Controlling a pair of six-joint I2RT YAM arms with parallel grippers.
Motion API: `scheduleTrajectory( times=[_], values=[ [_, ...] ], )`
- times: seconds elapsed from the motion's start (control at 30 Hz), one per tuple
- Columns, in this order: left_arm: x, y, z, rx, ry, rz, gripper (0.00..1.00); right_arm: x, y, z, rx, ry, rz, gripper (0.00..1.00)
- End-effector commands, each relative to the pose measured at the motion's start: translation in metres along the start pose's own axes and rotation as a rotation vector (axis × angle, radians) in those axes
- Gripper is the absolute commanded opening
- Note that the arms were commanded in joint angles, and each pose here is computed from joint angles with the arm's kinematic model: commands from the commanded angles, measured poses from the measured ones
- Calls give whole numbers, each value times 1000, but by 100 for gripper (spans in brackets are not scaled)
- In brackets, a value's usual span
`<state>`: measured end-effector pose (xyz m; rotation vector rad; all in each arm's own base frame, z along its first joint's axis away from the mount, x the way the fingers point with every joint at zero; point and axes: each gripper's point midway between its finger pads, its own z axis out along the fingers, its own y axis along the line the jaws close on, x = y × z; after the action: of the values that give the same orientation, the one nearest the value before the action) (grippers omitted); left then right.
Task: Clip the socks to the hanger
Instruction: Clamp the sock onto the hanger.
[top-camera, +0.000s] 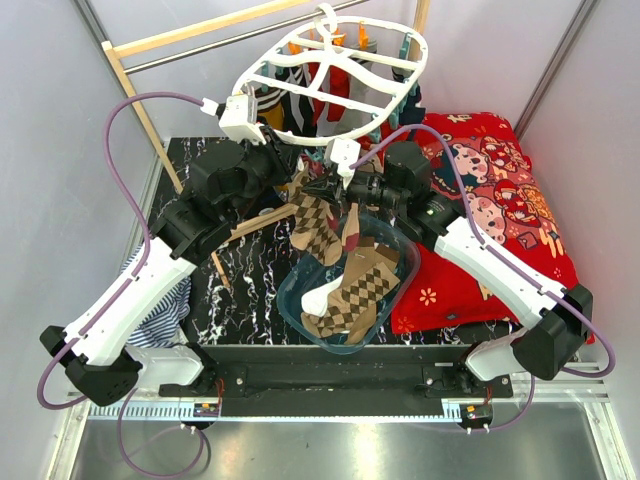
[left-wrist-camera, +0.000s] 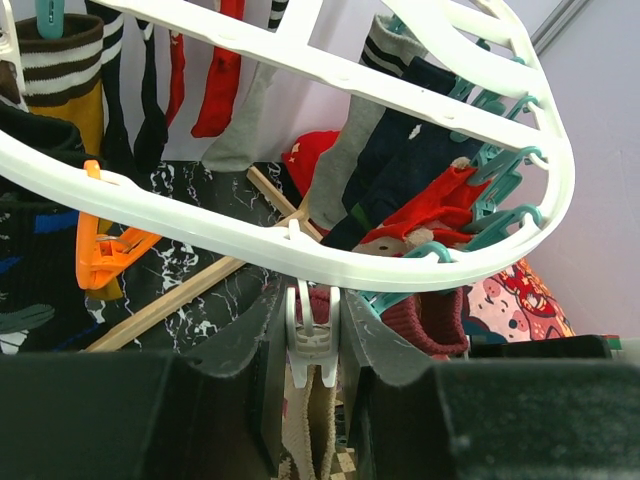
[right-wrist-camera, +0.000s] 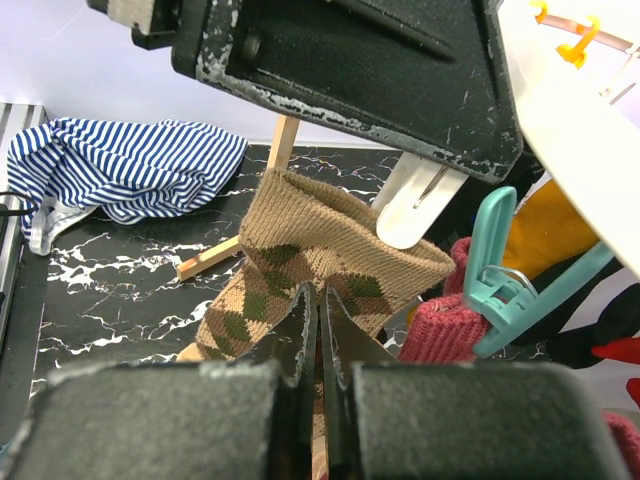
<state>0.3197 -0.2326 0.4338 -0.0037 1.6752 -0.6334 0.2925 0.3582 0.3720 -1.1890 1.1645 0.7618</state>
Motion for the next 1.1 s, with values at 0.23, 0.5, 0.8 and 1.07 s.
scheduleTrajectory(
  times=[0.23,0.5,0.8,1.07],
  values=[
    [-29,-17,-12,78,-82,-41,1,-19,-1,-1,5,-45,-21,0],
    [-29,-20,-13,94,-83,-48,1,-14,-2,1,7,-32,-18,0],
    [-29,-19,-14,95,-84,-50,1,-13,-4,-1,20,-28,-28,0],
    [-25,-14,-12,71,-74,-14,1,-21,-10,-3,45,-36,-49,0]
  ],
)
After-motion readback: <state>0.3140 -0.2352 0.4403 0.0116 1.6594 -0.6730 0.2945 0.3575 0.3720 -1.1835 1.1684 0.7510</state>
